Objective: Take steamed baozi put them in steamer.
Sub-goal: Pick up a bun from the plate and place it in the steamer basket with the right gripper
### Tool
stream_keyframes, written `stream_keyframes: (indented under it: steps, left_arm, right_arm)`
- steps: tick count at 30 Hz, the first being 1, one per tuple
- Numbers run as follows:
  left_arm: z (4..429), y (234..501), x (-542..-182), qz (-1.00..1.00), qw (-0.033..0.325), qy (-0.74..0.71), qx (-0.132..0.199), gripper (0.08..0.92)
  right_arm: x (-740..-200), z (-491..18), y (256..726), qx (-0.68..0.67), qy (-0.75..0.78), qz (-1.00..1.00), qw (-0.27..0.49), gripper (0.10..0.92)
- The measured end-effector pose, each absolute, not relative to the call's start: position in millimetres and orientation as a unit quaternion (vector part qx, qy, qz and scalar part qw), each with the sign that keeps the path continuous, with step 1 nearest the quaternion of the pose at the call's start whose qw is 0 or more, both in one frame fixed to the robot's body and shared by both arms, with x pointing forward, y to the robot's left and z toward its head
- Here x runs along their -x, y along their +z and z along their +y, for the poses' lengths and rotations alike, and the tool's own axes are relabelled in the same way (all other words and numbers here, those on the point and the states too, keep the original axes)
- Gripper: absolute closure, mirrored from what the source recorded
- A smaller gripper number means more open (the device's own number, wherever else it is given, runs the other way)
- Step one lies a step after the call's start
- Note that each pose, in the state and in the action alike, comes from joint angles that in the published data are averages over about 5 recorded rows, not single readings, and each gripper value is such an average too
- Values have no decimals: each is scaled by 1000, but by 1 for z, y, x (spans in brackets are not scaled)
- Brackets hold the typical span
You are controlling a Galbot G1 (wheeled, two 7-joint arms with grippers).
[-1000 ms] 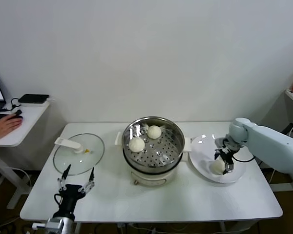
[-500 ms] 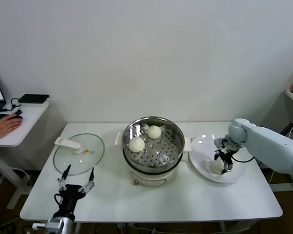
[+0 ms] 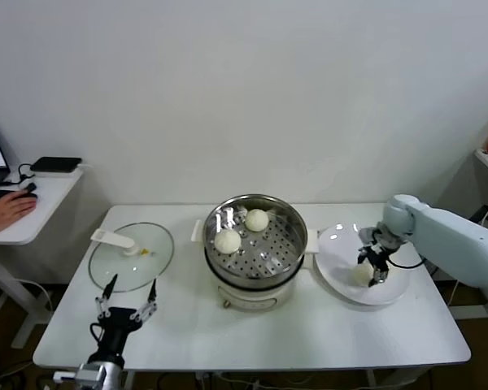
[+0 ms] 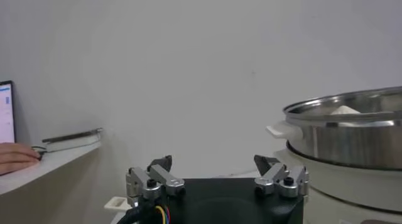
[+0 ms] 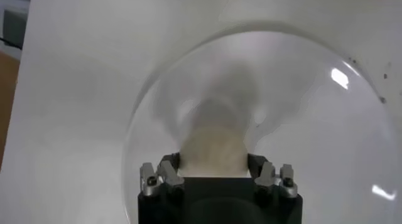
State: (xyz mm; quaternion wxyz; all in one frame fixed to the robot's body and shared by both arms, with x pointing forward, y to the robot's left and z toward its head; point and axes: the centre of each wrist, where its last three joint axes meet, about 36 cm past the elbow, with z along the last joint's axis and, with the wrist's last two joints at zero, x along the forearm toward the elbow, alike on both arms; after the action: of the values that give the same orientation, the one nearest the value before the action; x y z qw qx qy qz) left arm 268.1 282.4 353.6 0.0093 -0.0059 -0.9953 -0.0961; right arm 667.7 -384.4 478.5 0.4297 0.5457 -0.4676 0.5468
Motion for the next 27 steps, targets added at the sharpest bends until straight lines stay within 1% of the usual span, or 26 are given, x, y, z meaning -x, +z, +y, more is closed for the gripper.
stream_keyframes:
  steps: [7, 14, 21, 27]
  left_arm:
    - [281, 353, -268, -995, 10, -99, 10, 177]
    - [279, 357, -270, -995, 9, -100, 13, 177]
    - [276, 359, -269, -995, 7, -102, 14, 177]
    - [276, 363, -268, -995, 6, -104, 14, 177]
  right_arm:
    - [-669, -370, 532, -563, 585, -443, 380, 318]
    - [-664, -344, 605, -574, 647, -402, 301, 320]
    - [-651, -296, 677, -574, 725, -326, 199, 318]
    - [-639, -244, 712, -568, 774, -251, 123, 318]
